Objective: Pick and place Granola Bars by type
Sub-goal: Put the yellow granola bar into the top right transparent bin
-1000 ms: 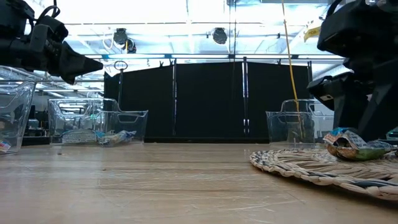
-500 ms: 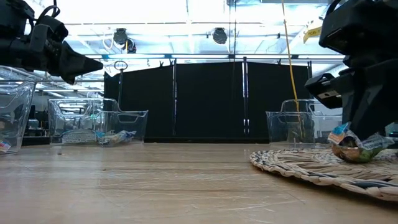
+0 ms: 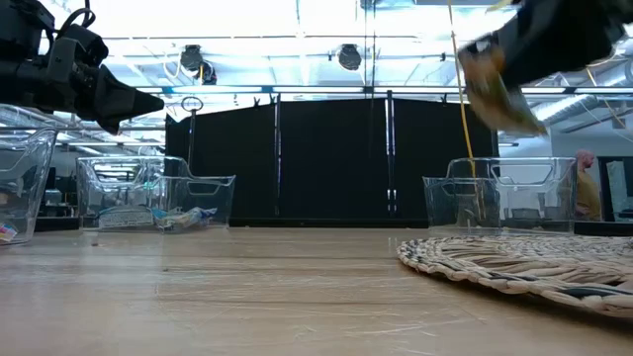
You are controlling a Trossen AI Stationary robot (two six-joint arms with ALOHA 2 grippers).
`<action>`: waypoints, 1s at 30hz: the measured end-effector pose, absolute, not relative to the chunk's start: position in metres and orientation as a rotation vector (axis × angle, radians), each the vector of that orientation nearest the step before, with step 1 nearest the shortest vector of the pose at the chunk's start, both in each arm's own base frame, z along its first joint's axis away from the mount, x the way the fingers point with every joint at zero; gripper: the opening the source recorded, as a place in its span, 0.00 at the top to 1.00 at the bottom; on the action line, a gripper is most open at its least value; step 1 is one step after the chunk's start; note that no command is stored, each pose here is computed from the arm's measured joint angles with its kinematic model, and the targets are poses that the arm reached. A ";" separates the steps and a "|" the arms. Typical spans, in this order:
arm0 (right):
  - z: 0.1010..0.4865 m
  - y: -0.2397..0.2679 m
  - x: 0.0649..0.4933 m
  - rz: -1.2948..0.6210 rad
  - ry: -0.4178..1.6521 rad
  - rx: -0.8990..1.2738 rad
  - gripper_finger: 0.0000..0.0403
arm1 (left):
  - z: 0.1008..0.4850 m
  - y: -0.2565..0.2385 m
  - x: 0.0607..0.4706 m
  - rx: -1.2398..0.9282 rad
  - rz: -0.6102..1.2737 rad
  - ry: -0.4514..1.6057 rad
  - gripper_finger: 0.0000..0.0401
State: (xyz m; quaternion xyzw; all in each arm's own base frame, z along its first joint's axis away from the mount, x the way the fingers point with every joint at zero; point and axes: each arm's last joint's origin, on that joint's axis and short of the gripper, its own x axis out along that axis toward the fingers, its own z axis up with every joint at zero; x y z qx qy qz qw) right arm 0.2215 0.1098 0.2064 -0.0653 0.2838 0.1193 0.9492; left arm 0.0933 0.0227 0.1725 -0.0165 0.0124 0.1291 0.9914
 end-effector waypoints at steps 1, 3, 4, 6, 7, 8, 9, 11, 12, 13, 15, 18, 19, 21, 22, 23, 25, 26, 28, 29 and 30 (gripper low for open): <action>0.214 0.104 0.219 0.235 0.552 -0.136 1.00 | 0.172 0.023 0.093 -0.033 0.259 0.025 0.92; 0.229 0.093 0.212 0.216 0.501 -0.140 1.00 | 0.172 0.023 0.093 -0.033 0.259 0.025 0.92; 0.237 0.088 0.208 0.204 0.472 -0.139 1.00 | 0.172 0.023 0.093 -0.033 0.259 0.025 0.92; 0.249 0.077 0.202 0.176 0.420 -0.136 1.00 | 0.173 0.023 0.093 -0.033 0.259 0.025 0.92; 0.255 0.071 0.199 0.161 0.396 -0.134 1.00 | 0.173 0.023 0.093 -0.033 0.259 0.025 0.92; 0.259 0.066 0.195 0.145 0.369 -0.132 1.00 | 0.173 0.023 0.093 -0.033 0.259 0.025 0.92; 0.262 0.060 0.192 0.126 0.345 -0.133 1.00 | 0.172 0.023 0.093 -0.033 0.259 0.025 0.92; 0.267 0.049 0.186 0.084 0.307 -0.132 1.00 | 0.173 0.023 0.093 -0.033 0.259 0.025 0.92; 0.268 0.043 0.183 0.060 0.293 -0.127 1.00 | 0.173 0.023 0.093 -0.033 0.259 0.025 0.92; 0.269 0.038 0.180 0.034 0.283 -0.122 1.00 | 0.172 0.023 0.093 -0.033 0.259 0.025 0.92; 0.269 0.027 0.176 -0.022 0.268 -0.112 1.00 | 0.173 0.023 0.093 -0.033 0.259 0.025 0.92; 0.266 0.011 0.171 -0.184 0.259 -0.112 1.00 | 0.172 0.023 0.093 -0.033 0.259 0.025 0.92; 0.264 0.006 0.169 -0.253 0.262 -0.115 1.00 | 0.173 0.023 0.093 -0.033 0.259 0.025 0.92; 0.261 -0.004 0.168 -0.382 0.274 -0.123 1.00 | 0.172 0.023 0.093 -0.033 0.259 0.025 0.92; 0.260 -0.008 0.167 -0.434 0.280 -0.125 1.00 | 0.173 0.023 0.093 -0.033 0.259 0.025 0.92; 0.259 -0.013 0.166 -0.482 0.285 -0.126 1.00 | 0.173 0.023 0.093 -0.033 0.259 0.025 0.92; 0.259 -0.020 0.166 -0.562 0.290 -0.127 1.00 | 0.172 0.023 0.093 -0.033 0.259 0.025 0.92; 0.258 -0.024 0.166 -0.599 0.296 -0.128 1.00 | 0.173 0.023 0.093 -0.033 0.259 0.025 0.92; 0.257 -0.031 0.165 -0.671 0.306 -0.129 1.00 | 0.173 0.023 0.093 -0.033 0.259 0.025 0.92; 0.257 -0.035 0.165 -0.700 0.311 -0.128 1.00 | 0.173 0.023 0.093 -0.033 0.259 0.025 0.92; 0.256 -0.038 0.165 -0.723 0.314 -0.120 1.00 | 0.173 0.023 0.093 -0.033 0.259 0.025 0.92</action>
